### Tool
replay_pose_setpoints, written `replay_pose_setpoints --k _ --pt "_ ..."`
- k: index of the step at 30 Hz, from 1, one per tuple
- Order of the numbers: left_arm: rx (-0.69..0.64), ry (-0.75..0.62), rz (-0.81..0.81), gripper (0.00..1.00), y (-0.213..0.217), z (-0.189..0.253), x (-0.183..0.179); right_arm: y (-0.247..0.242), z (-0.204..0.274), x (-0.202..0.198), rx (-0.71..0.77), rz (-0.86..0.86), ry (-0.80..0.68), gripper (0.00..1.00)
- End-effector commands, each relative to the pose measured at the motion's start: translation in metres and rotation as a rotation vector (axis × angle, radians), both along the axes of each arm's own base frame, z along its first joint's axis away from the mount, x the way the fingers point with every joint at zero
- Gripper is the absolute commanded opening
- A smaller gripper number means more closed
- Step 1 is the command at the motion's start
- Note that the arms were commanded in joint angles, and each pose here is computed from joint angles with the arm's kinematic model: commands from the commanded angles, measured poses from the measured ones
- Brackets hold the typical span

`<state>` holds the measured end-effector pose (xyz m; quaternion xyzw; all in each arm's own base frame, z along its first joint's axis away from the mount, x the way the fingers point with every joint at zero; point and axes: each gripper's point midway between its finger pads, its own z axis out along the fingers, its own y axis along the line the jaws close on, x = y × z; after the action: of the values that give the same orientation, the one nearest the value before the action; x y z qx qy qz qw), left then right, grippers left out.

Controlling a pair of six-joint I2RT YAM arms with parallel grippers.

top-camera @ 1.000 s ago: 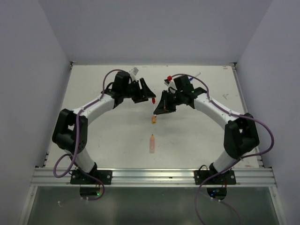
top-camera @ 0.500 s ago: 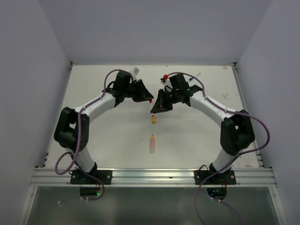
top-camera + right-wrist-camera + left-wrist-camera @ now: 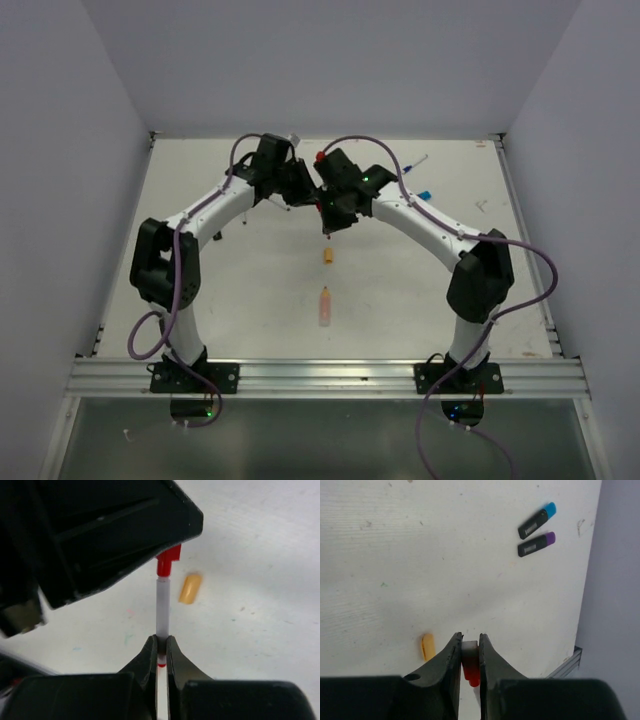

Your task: Open the pen caps

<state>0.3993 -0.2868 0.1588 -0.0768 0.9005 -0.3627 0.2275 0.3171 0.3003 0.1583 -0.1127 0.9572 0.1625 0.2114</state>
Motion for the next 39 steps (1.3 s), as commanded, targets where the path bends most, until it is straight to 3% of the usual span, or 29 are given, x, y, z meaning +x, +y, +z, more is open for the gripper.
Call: replay_pose_setpoints --k 1,4,6,7,8,11,13,17,27,39 --pt "0.261 0.113 0.040 0.00 0.037 -0.024 -0.009 -0.072 0.010 0.005 -0.478 -0.055 -0.166 0.00" --pt "0.230 0.070 0.018 0.00 0.029 -0.008 0.000 -0.060 0.008 -0.007 -0.401 -0.013 -0.148 0.00" --pt "0.149 0.011 -0.030 0.00 0.017 0.002 0.006 -0.044 0.005 -0.017 -0.276 0.050 -0.112 0.00" --pt "0.093 -0.004 -0.065 0.00 0.009 0.009 0.003 -0.036 0.003 -0.023 -0.202 0.074 -0.084 0.00" --pt "0.048 -0.043 -0.081 0.00 0.007 0.022 0.003 -0.011 0.009 -0.030 -0.026 0.128 -0.049 0.00" --pt "-0.016 -0.108 -0.129 0.00 -0.001 0.029 0.002 0.000 0.008 -0.048 0.170 0.127 0.017 0.00" --pt "0.003 -0.121 -0.131 0.00 -0.001 0.026 0.003 -0.010 -0.005 -0.057 0.212 0.053 0.075 0.00" --pt "0.138 -0.090 -0.175 0.00 -0.017 -0.001 -0.008 -0.028 -0.046 -0.082 0.204 -0.059 0.178 0.00" --pt "0.313 -0.043 -0.208 0.00 -0.059 -0.049 -0.031 -0.064 -0.085 -0.108 0.174 -0.243 0.192 0.00" --pt "0.411 0.030 -0.246 0.00 -0.062 -0.104 -0.043 -0.055 -0.111 -0.121 0.210 -0.217 0.246 0.00"
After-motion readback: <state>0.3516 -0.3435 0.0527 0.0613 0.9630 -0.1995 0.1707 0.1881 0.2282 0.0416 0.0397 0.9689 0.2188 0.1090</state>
